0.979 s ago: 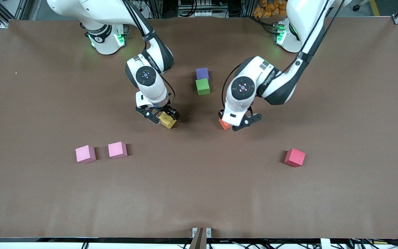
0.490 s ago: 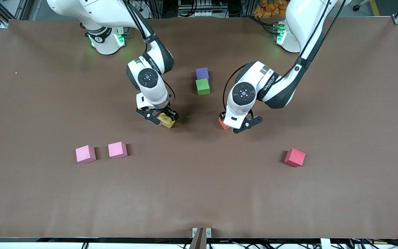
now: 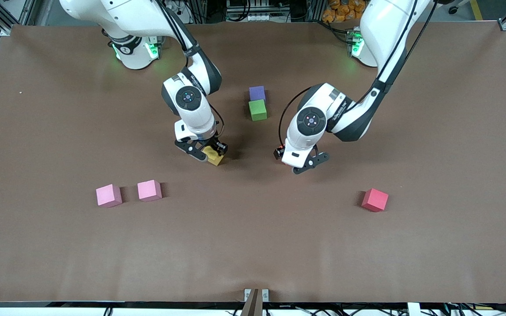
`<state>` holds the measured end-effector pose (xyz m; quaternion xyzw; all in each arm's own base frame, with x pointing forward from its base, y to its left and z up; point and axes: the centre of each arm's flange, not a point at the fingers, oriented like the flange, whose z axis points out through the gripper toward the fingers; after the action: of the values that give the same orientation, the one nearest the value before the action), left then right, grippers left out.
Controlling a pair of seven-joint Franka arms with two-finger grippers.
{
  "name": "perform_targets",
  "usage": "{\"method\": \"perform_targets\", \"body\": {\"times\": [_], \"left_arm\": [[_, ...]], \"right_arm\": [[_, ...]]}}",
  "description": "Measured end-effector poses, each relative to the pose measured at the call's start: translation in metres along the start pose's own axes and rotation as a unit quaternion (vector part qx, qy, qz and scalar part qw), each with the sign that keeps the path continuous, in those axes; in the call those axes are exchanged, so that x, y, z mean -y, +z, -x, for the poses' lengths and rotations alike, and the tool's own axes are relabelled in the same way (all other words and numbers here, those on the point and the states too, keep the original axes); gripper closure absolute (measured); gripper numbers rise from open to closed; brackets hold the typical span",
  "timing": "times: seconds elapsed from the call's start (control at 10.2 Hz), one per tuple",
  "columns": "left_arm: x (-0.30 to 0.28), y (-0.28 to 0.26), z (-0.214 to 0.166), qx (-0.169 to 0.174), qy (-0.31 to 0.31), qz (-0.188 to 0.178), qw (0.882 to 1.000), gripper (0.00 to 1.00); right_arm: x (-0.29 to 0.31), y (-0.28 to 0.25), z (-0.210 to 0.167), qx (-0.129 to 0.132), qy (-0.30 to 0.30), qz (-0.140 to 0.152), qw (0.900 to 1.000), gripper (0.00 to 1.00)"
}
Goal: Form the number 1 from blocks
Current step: 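Lift the yellow cube with the right gripper while the left gripper grasps orange, then set yellow below green with the right gripper while the left gripper carries orange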
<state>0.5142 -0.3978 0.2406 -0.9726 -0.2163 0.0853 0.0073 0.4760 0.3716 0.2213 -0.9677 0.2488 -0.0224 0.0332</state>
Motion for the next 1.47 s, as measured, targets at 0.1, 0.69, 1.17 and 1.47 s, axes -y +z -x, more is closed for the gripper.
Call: {"method": "perform_targets", "body": {"times": [0.1, 0.69, 1.17, 1.47], "left_arm": [[0.001, 0.009, -0.002, 0.004, -0.002, -0.004, 1.000, 0.05], [0.007, 0.018, -0.015, 0.009, -0.013, -0.006, 1.000, 0.06], [0.019, 0.031, -0.041, 0.018, -0.043, 0.009, 0.999, 0.08], [0.017, 0.038, -0.040, 0.021, -0.042, 0.009, 0.999, 0.08]], "right_arm": [[0.011, -0.008, 0.004, -0.002, -0.029, -0.008, 1.000, 0.40], [0.073, -0.039, 0.082, -0.007, -0.225, -0.011, 0.974, 0.47], [0.114, -0.024, 0.131, 0.031, -0.270, 0.058, 0.961, 0.47], [0.127, -0.031, 0.146, 0.041, -0.267, 0.028, 0.962, 0.47]]}}
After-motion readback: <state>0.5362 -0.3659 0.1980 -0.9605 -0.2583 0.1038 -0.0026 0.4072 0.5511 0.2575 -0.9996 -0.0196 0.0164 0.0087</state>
